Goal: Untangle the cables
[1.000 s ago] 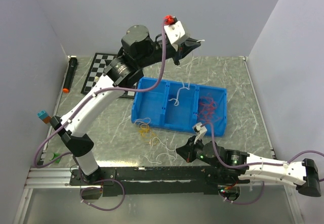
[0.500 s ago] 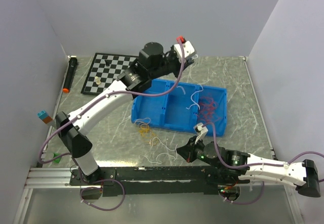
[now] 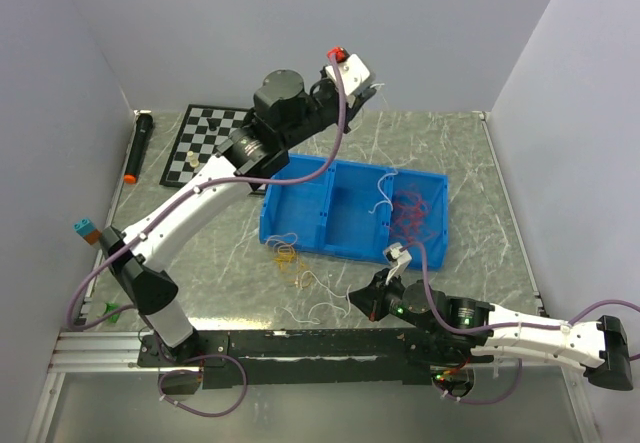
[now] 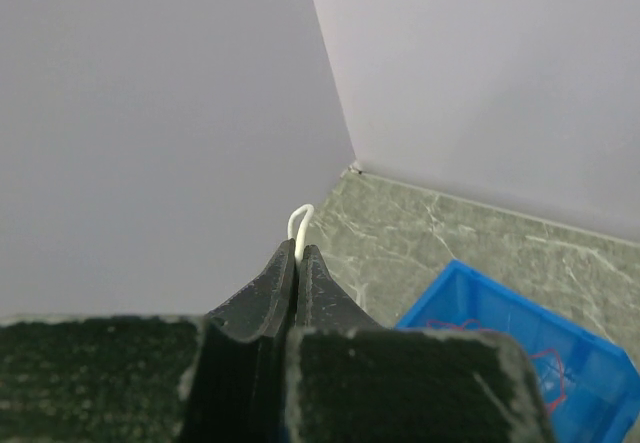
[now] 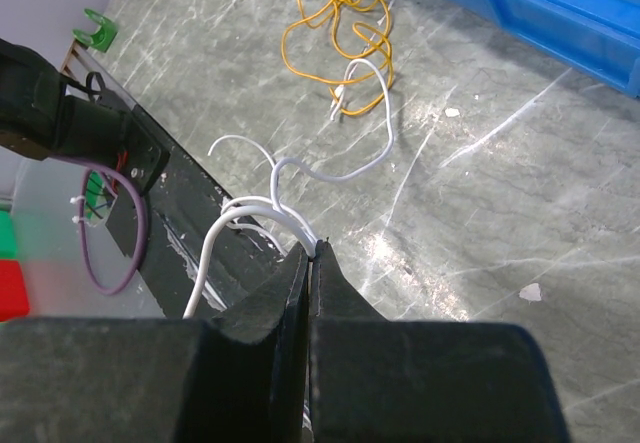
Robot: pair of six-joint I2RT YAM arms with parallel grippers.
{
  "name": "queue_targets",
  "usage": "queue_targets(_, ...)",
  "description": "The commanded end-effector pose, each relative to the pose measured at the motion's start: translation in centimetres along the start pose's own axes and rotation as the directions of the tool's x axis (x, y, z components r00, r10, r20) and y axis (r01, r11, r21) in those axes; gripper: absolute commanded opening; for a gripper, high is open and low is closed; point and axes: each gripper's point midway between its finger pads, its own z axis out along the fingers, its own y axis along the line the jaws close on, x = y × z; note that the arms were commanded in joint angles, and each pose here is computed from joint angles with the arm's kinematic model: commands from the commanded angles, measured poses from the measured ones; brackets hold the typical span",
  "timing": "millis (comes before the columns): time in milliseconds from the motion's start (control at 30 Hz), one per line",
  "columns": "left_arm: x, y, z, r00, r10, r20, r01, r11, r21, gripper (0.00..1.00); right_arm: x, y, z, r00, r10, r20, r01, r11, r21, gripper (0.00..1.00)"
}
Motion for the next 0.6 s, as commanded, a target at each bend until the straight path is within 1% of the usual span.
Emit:
queue_targets(0, -5.0, 2.1, -2.0, 0.993, 0.006, 0.121, 0.006, 0.995, -0.096, 0.01, -0.2, 0.3, 0.2, 1.000, 0.008, 0.021, -0.007, 1.000, -0.013, 0.00)
queue_targets(133, -5.9, 2.4, -2.2, 0.990, -0.001, 0.143, 0.016, 0.995, -0.103, 0.01, -0.2, 0.4, 0.3, 1.000, 0.007, 0.017, -0.007, 1.000, -0.014, 0.00)
queue_targets(233, -5.7, 1.8, -2.1, 0.991, -0.011, 0.134, 0.021, 0.997, -0.072, 0.01, -0.1, 0.3, 0.4, 1.000, 0.005, 0.014, -0.004, 1.000, -0.008, 0.00)
queue_targets(433, -1.1, -0.7, -1.4, 0.999, -0.045, 0.024, 0.044, 0.999, 0.029, 0.01, -0.2, 0.4, 0.4, 1.000, 0.005, 0.019, -0.004, 1.000, -0.009, 0.00)
queue_targets(567, 1.9, -1.8, -1.0, 0.996, -0.077, -0.039, 0.079, 0.995, 0.058, 0.01, -0.1, 0.2, 0.4, 1.000, 0.006, 0.017, -0.006, 1.000, -0.007, 0.00)
